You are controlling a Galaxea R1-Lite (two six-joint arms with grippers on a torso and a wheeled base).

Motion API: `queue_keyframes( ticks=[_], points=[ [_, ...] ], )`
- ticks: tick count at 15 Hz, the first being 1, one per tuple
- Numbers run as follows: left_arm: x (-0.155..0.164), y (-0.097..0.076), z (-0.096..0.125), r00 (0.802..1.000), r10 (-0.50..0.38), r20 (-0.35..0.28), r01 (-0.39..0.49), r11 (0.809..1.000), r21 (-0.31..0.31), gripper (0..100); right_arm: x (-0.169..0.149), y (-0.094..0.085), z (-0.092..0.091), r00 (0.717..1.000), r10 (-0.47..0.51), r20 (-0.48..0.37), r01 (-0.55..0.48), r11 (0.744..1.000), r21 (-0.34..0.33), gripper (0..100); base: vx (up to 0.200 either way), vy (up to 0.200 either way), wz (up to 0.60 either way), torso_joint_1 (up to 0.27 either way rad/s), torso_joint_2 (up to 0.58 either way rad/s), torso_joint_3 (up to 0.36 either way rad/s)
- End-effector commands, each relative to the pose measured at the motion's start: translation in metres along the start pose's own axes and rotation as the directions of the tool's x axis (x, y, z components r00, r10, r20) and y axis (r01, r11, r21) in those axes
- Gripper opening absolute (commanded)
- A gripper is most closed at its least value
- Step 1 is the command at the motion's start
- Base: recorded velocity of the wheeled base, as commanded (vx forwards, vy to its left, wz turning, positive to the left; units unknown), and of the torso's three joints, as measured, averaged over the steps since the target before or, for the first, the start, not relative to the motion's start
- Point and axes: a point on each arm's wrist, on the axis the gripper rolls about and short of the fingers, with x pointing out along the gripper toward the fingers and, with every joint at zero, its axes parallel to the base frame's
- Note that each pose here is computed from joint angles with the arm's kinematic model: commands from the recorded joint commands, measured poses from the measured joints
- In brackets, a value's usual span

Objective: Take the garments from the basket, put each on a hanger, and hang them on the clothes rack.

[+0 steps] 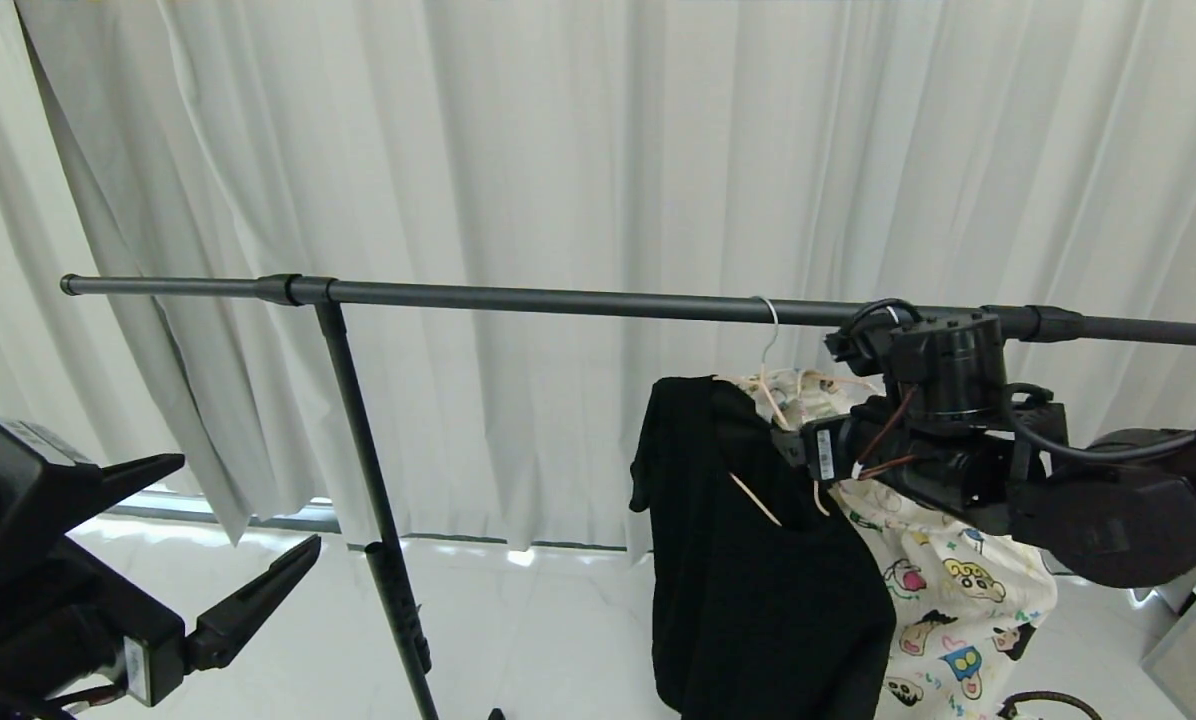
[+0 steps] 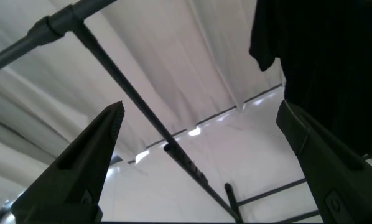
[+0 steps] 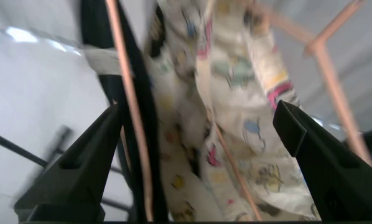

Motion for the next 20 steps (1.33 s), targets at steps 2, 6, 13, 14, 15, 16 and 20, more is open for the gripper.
queue_keyframes(
  ticks=[2,6,13,14,15,16,20],
  points=[
    [0.001,0.004,-0.002,0.998,0.051,-0.028,-0.051,0.999,-0.012,100,-0.038,-0.008,0.013,0.989,0.099,0.113,-0.105,0.993,0.048,100,0.0,0.0,0.0,0.0,0.0,0.0],
    [-0.001,0.0,-0.013,0.997,0.047,-0.061,-0.048,0.999,-0.014,100,-0.064,-0.02,0.017,0.973,0.136,0.187,-0.148,0.987,0.054,100,0.0,0.0,0.0,0.0,0.0,0.0],
    [-0.032,-0.011,-0.082,0.936,0.212,-0.282,-0.248,0.964,-0.099,100,-0.133,-0.127,-0.024,0.947,-0.265,0.184,0.252,0.963,0.09,100,0.0,0.0,0.0,0.0,0.0,0.0],
    [-0.038,-0.018,-0.093,0.927,0.223,-0.3,-0.264,0.959,-0.105,100,-0.144,-0.135,-0.037,0.935,-0.314,0.166,0.299,0.948,0.107,100,0.0,0.0,0.0,0.0,0.0,0.0],
    [-0.044,-0.022,-0.098,0.925,0.234,-0.299,-0.276,0.955,-0.106,100,-0.154,-0.141,-0.053,0.923,-0.358,0.142,0.343,0.932,0.121,100,0.0,0.0,0.0,0.0,0.0,0.0],
    [-0.052,-0.027,-0.103,0.922,0.229,-0.314,-0.273,0.956,-0.107,100,-0.167,-0.142,-0.076,0.915,-0.391,0.105,0.378,0.917,0.125,100,0.0,0.0,0.0,0.0,0.0,0.0],
    [-0.074,-0.041,-0.116,0.905,0.24,-0.352,-0.292,0.951,-0.102,100,-0.2,-0.133,-0.148,0.896,-0.444,-0.01,0.443,0.893,0.076,100,-0.1,0.0,0.0,-0.001,0.0,0.002]
  ],
)
